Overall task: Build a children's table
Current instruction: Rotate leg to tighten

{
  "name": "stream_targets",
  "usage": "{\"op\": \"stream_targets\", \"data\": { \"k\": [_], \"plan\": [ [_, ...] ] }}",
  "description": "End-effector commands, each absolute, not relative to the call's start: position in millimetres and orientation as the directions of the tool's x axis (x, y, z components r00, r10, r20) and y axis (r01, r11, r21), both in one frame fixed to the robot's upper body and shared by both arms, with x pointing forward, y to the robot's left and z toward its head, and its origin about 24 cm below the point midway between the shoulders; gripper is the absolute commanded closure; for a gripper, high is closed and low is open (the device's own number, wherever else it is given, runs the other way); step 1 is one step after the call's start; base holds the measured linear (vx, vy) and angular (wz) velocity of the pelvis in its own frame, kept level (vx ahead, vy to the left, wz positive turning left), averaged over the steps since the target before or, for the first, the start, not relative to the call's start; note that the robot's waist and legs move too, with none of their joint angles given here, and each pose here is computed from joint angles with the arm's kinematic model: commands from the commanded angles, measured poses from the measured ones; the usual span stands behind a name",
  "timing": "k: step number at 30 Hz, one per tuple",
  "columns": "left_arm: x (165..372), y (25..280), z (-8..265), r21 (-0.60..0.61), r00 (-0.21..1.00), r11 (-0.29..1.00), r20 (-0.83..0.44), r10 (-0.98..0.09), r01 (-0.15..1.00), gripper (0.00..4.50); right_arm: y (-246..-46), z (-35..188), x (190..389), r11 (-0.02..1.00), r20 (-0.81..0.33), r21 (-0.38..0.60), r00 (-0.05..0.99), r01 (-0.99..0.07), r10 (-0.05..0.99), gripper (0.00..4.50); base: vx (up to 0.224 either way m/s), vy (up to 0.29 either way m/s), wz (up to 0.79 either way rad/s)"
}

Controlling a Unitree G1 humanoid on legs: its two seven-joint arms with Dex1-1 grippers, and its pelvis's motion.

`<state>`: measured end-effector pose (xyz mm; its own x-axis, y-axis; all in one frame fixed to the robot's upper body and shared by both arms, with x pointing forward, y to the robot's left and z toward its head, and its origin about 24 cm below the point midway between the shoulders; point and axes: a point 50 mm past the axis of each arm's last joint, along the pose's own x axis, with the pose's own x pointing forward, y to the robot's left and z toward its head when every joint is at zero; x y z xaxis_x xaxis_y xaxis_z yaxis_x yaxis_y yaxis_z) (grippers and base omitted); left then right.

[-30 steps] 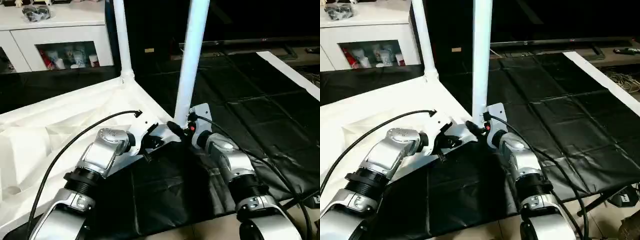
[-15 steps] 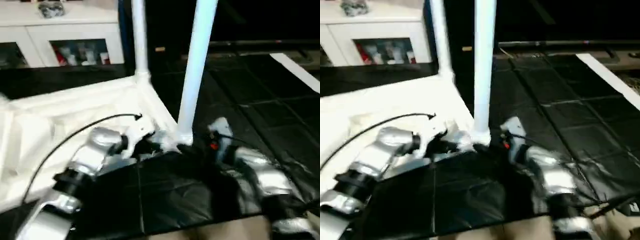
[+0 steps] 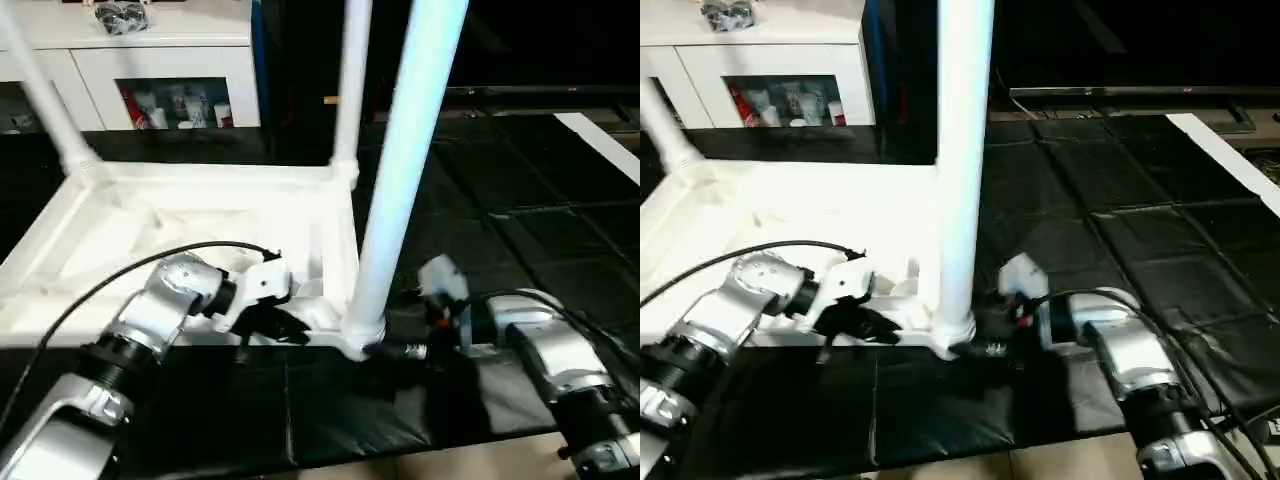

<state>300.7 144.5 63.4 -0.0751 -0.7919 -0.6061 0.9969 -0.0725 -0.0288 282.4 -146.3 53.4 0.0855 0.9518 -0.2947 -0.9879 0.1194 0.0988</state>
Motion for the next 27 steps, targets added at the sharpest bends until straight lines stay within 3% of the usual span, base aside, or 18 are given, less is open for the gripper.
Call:
{"op": "stream_targets", "data": {
  "k": [1, 16, 21, 25, 27],
  "plan": [
    [299.7, 135.0, 71.6, -0.014, -0.142, -0.168, -0.605, -0.784, 0.986, 4.5, -142.7, 55.1, 284.9, 0.09, -0.306, 0.095, 0.057, -0.991, 0.95, 0.44, 0.0, 0.0, 0.0],
    [297.9, 137.2, 70.2, -0.02, -0.165, -0.192, -0.606, -0.778, 0.981, 4.5, -134.0, 52.2, 287.4, 0.04, -0.297, 0.134, -0.002, -0.99, 0.955, 1.66, 0.0, 0.0, 0.0],
    [298.5, 137.5, 69.6, -0.02, -0.158, -0.183, -0.605, -0.78, 0.983, 4.5, -133.1, 50.5, 285.9, 0.034, -0.293, 0.142, -0.009, -0.989, 0.956, 1.73, 0.0, 0.0, 0.0],
    [305.4, 133.1, 69.1, -0.015, -0.055, -0.057, -0.568, -0.821, 0.998, 4.5, -127.8, 46.8, 280.8, 0.079, -0.236, 0.175, 0.036, -0.981, 0.971, 1.73, 0.0, 0.0, 0.0],
    [312.9, 127.4, 68.8, 0.01, 0.058, 0.062, -0.545, -0.837, 0.998, 4.5, -120.0, 43.4, 283.1, 0.191, -0.213, 0.189, 0.149, -0.963, 0.966, 1.74, 0.0, 0.0, 0.0]
  ]
}}
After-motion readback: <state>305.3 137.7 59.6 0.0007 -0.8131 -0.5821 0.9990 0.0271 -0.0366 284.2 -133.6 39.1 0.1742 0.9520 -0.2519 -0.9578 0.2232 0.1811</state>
